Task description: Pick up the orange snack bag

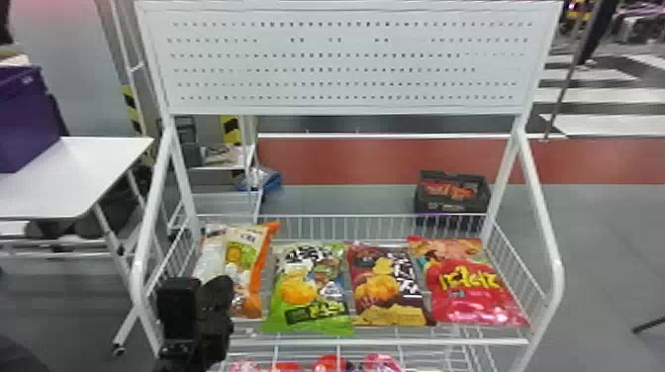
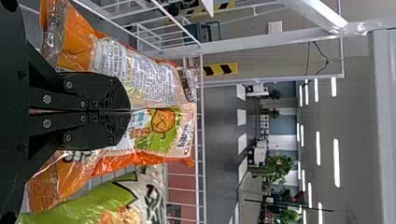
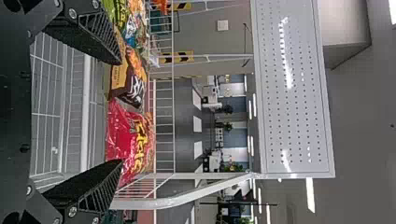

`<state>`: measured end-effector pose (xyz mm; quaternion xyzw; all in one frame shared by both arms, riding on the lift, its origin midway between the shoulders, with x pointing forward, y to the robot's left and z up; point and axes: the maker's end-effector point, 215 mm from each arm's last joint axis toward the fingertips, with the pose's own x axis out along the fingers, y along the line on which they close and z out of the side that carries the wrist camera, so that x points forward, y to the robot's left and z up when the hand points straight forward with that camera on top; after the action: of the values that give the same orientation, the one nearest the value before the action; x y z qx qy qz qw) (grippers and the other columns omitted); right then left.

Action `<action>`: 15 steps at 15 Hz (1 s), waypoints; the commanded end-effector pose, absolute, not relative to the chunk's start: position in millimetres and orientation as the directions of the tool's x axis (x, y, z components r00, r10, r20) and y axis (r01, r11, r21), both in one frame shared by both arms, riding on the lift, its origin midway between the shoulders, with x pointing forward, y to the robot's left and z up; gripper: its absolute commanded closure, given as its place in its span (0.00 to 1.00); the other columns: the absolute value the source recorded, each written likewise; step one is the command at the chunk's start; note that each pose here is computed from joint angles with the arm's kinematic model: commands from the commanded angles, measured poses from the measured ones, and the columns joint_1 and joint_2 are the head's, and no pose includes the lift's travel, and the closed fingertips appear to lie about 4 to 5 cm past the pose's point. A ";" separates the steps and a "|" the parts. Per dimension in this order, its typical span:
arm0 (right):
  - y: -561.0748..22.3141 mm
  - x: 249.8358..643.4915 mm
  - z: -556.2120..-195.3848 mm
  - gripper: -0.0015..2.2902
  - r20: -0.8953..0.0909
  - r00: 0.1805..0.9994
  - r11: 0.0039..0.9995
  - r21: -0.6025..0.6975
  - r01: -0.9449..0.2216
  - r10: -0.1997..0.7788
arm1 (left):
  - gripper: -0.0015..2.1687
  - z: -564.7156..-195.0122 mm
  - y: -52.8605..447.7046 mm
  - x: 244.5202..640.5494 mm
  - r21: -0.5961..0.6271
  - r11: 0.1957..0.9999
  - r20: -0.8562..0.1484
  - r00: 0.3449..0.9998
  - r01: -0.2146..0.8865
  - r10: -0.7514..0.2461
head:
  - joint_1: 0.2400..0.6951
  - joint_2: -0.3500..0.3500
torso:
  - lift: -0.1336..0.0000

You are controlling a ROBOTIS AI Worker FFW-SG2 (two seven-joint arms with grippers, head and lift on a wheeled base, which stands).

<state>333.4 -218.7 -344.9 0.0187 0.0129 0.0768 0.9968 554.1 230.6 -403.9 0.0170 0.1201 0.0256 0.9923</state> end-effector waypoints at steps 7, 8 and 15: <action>-219.8 335.9 -346.0 0.06 -0.023 0.988 0.988 0.041 -0.151 0.152 | 0.63 -360.5 238.1 493.3 -0.008 0.999 -0.178 0.983 -0.043 0.041 | 0.57 0.50 | 1.00; -219.3 336.6 -346.0 0.06 -0.022 0.988 0.988 0.043 -0.151 0.152 | 0.63 -362.0 242.0 482.3 -0.008 0.999 -0.179 0.983 -0.046 0.044 | 0.57 0.50 | 1.00; -215.7 337.6 -348.4 0.06 -0.026 0.987 0.987 0.046 -0.157 0.158 | 0.63 -344.2 259.0 411.9 -0.014 0.999 -0.139 0.990 -0.032 0.030 | 0.57 0.50 | 1.00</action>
<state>337.6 -216.1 -349.0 0.0222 0.0151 0.0787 0.9965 427.0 254.7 -350.7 -0.0005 0.0798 0.0139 0.9967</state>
